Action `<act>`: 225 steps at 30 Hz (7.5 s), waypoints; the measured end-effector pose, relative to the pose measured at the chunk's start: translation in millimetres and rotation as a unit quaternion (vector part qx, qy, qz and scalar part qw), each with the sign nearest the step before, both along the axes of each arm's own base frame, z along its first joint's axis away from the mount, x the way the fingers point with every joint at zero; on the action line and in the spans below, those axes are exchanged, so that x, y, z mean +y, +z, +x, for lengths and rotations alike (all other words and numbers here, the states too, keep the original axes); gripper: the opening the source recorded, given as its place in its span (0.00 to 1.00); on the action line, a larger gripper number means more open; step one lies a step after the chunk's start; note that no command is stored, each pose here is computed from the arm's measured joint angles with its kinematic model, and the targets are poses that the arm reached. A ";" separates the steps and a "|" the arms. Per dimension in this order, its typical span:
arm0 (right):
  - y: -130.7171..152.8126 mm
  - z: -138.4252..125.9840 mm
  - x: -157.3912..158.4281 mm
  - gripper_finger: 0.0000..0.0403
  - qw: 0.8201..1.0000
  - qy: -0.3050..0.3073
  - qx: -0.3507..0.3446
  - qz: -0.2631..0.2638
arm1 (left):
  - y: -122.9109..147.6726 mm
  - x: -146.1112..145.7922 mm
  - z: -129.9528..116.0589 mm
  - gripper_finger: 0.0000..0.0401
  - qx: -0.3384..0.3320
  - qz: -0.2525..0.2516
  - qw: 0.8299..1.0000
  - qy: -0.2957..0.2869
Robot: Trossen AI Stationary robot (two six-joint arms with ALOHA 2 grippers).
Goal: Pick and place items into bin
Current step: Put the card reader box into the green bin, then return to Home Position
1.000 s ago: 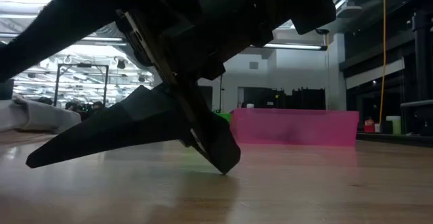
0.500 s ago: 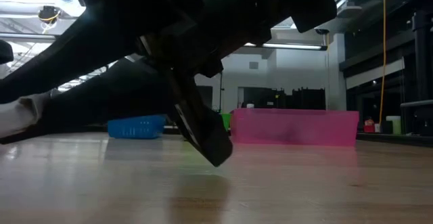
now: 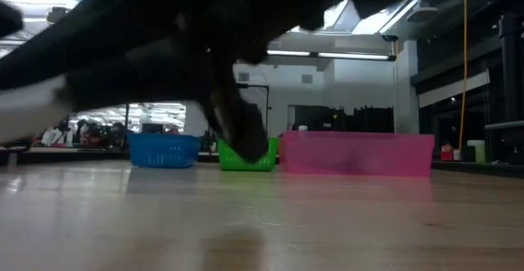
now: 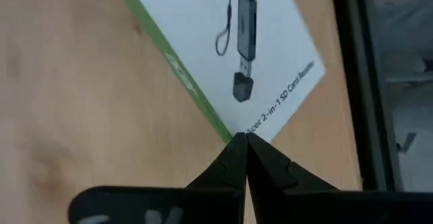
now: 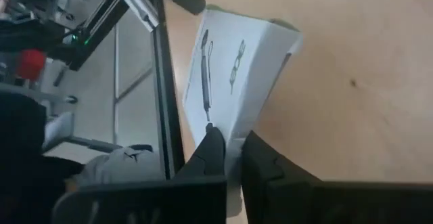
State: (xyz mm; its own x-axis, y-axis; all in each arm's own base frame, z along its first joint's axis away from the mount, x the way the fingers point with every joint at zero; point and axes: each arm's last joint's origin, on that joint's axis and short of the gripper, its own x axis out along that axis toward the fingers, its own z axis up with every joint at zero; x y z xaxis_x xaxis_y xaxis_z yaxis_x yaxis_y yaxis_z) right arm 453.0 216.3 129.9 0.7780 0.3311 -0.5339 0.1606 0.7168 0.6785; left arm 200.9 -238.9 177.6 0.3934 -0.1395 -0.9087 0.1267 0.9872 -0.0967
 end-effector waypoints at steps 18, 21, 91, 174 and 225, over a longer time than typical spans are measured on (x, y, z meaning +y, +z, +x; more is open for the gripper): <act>97.5 -31.7 -38.6 0.01 0.976 -0.029 -0.003 -0.216 | 21.4 16.4 -35.4 0.01 -0.094 0.015 0.995 -0.033; 105.0 -34.2 -49.0 0.01 0.968 -0.032 0.003 -0.249 | 17.6 24.4 -36.0 0.01 -0.120 0.016 0.992 -0.021; 87.3 -31.0 -266.7 0.01 0.618 0.176 0.298 -0.706 | 5.2 178.8 -3.5 0.01 -0.362 0.078 0.919 0.138; 116.6 -26.7 -294.1 0.25 0.796 0.140 0.210 -0.551 | 5.3 176.3 -3.6 0.01 -0.358 0.056 0.927 0.102; 82.6 -210.7 -217.2 0.00 0.872 -0.018 -0.224 -0.436 | 17.3 220.6 -109.9 0.01 -0.537 0.079 0.838 0.048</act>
